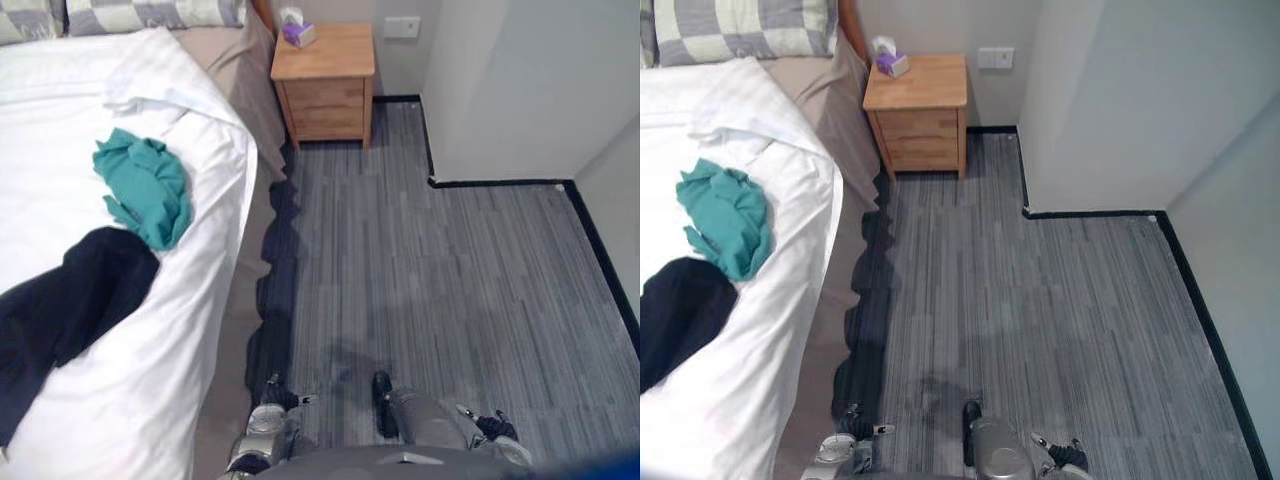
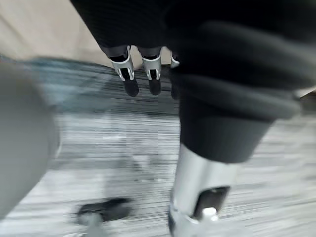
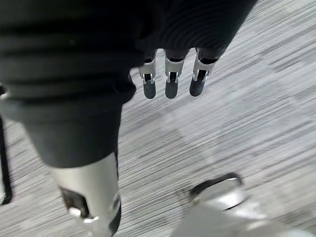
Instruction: Tidy the bed and pick cloth on bed and put in laundry
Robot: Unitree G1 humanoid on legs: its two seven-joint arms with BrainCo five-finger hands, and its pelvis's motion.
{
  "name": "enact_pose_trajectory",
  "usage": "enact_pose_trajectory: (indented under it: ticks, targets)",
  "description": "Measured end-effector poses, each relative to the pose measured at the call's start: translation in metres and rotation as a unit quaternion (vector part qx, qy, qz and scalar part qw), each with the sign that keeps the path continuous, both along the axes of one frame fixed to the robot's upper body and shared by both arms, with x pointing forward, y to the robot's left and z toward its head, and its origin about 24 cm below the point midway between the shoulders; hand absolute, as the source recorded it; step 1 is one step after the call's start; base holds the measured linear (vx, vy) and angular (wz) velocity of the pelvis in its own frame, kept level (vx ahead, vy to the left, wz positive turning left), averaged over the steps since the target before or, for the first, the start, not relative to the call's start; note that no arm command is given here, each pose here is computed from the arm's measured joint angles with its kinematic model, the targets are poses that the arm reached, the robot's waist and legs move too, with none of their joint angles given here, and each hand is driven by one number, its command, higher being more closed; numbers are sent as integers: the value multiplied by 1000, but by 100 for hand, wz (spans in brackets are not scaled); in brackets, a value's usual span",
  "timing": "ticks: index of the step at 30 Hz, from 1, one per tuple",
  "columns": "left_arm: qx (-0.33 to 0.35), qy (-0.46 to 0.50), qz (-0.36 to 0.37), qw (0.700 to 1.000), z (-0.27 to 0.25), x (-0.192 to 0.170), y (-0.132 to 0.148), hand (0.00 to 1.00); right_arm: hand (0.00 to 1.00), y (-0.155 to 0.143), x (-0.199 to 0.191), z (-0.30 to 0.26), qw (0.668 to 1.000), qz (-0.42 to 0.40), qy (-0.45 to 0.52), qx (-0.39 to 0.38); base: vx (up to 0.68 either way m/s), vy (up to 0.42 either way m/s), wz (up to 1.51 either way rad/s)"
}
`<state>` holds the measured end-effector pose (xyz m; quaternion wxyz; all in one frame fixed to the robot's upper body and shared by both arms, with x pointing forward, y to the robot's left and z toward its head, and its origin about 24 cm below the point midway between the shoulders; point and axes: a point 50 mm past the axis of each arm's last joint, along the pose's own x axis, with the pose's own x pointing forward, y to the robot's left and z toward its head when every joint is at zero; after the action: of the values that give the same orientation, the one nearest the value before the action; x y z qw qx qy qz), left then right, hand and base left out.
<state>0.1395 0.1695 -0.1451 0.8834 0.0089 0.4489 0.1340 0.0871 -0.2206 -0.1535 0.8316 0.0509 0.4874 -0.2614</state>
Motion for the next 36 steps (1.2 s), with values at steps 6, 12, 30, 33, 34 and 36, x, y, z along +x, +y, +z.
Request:
enact_pose_trajectory:
  ticks: [6, 12, 30, 33, 34, 36]
  targets:
    - [19, -25, 63, 997, 6, -1, 25, 0, 0, 2, -8, -6, 999, 20, 39, -1, 147, -15, -35]
    - [24, -26, 58, 998, 6, -1, 28, 0, 0, 7, -4, -9, 997, 57, 55, -5, 493, 327, -11]
    - [50, 45, -134, 989, -6, 4, -1, 0, 0, 0, 27, 3, 995, 97, 8, -32, 145, 45, 25]
    - [48, 38, -145, 988, -5, 7, -7, 0, 0, -1, 24, 2, 995, 97, 17, -30, 281, -148, 14]
    - [46, 37, -148, 987, -5, 8, -9, 0, 0, 0, 22, 1, 995, 97, 19, -29, 260, -106, 16]
    - [39, 33, -148, 988, -5, 7, -14, 0, 0, 1, 17, -1, 995, 97, 30, -25, 220, -71, 23]
